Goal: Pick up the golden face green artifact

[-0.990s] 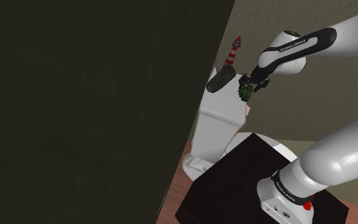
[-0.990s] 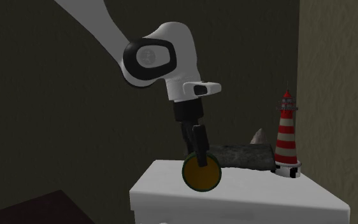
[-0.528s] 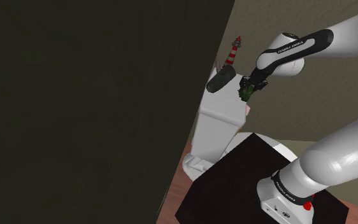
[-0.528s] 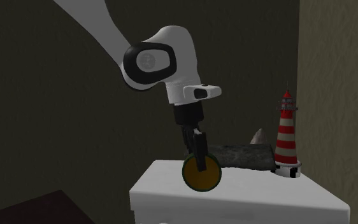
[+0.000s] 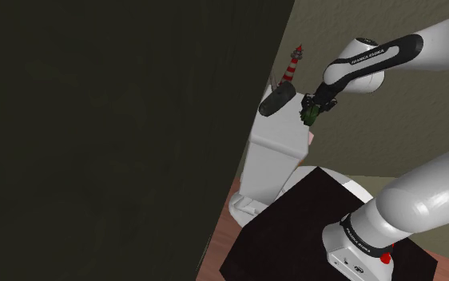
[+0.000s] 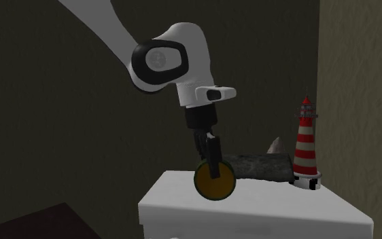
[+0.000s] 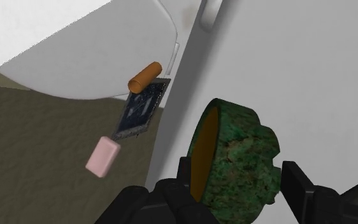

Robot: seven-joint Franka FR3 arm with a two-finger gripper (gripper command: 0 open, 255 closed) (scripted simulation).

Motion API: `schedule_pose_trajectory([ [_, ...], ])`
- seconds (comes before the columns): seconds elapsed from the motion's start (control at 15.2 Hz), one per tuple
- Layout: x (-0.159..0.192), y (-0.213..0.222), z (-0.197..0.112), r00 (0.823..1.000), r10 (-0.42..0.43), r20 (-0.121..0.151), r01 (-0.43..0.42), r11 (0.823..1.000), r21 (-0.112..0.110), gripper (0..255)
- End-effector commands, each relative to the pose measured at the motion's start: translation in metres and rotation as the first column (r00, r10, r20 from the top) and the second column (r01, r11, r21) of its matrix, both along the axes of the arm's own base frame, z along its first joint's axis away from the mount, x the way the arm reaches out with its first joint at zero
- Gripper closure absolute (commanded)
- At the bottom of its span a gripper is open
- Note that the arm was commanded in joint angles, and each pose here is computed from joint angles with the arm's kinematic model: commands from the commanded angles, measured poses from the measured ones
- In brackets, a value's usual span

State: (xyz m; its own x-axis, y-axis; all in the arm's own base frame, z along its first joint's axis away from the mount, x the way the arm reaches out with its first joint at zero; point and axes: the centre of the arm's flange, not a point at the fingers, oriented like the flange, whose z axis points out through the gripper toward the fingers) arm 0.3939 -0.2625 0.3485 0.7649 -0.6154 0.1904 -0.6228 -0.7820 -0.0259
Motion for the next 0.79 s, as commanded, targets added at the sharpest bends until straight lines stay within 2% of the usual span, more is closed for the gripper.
schedule_pose_trajectory([
  [0.0, 0.000, 0.000, 0.010, 1.000, 0.000, 0.000, 0.000, 1.000, 0.000, 255],
  [0.73, 0.000, 0.000, 0.068, 1.000, 0.000, 0.000, 0.000, 1.000, 0.000, 255],
])
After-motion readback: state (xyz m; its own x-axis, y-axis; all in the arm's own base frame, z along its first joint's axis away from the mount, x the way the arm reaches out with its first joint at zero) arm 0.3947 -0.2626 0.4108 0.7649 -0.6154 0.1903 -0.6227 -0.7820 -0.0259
